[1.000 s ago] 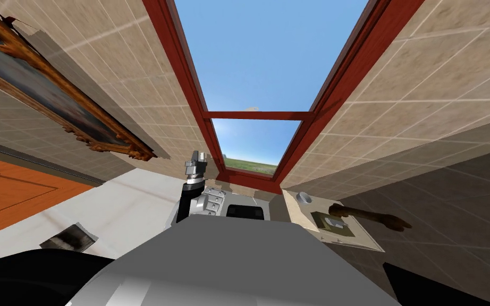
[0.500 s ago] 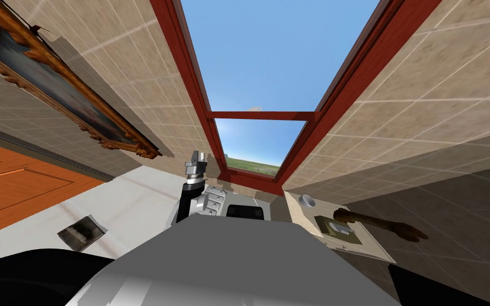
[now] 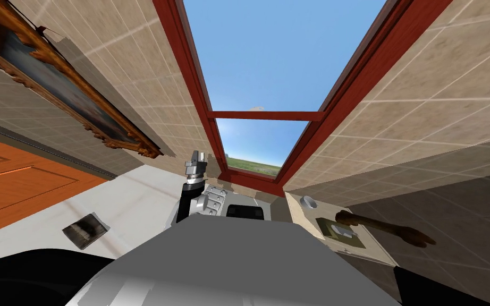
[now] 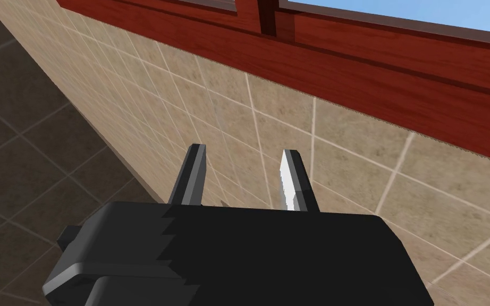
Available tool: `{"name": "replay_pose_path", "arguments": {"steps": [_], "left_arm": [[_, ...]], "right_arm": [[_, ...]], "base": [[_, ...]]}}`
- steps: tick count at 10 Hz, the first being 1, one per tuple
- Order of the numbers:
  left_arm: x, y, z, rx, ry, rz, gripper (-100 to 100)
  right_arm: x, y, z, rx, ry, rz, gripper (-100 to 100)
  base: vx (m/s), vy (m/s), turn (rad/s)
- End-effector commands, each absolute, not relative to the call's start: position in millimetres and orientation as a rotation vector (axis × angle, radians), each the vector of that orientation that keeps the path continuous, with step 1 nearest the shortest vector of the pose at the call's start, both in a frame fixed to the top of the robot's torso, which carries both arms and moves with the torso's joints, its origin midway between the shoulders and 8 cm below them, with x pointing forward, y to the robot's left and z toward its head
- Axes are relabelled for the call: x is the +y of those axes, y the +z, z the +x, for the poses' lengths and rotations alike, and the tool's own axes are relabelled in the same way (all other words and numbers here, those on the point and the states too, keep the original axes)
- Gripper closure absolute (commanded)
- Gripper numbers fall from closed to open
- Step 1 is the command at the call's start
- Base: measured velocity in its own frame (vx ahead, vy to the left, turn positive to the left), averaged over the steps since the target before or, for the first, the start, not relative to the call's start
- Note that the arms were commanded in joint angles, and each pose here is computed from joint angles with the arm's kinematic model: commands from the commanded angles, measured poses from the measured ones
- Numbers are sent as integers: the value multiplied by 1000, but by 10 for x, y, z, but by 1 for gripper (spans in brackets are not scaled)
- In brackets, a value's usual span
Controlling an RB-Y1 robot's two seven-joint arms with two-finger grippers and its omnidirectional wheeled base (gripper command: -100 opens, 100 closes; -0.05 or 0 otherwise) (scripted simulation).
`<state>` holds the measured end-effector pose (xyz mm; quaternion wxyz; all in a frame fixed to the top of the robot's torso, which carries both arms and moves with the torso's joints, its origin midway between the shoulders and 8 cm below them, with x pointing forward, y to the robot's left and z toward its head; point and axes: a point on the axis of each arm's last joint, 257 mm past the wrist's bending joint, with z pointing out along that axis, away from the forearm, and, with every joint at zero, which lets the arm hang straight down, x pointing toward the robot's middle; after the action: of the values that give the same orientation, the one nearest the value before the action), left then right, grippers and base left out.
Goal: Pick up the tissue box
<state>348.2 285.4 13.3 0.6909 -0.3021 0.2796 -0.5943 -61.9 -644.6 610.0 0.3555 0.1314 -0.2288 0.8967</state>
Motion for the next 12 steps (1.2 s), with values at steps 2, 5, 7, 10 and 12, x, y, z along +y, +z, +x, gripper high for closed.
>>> {"name": "replay_pose_path", "arguments": {"steps": [2, 5, 7, 10, 12], "left_arm": [[2853, 134, 3482, 625, -1329, -675, 0], [2854, 133, 3482, 625, -1328, -675, 0], [2854, 133, 3482, 625, -1328, -675, 0], [2854, 133, 3481, 625, -1328, -675, 0], [2854, 133, 3482, 625, -1328, -675, 0]], "right_arm": [[-6577, 5965, -1475, -699, 2216, 223, -100], [-6607, 5903, -1688, -747, 2150, 197, -100], [-6783, 5650, -2216, -853, 2083, 147, -100], [-6717, 5518, -2671, -906, 2003, 88, -100], [-6774, 5440, -2739, -948, 1942, 95, -100]], "base": [[17, 8, 250], [5, -1, -18], [6, 4, 159], [11, -2, 38], [0, 0, 0]]}}
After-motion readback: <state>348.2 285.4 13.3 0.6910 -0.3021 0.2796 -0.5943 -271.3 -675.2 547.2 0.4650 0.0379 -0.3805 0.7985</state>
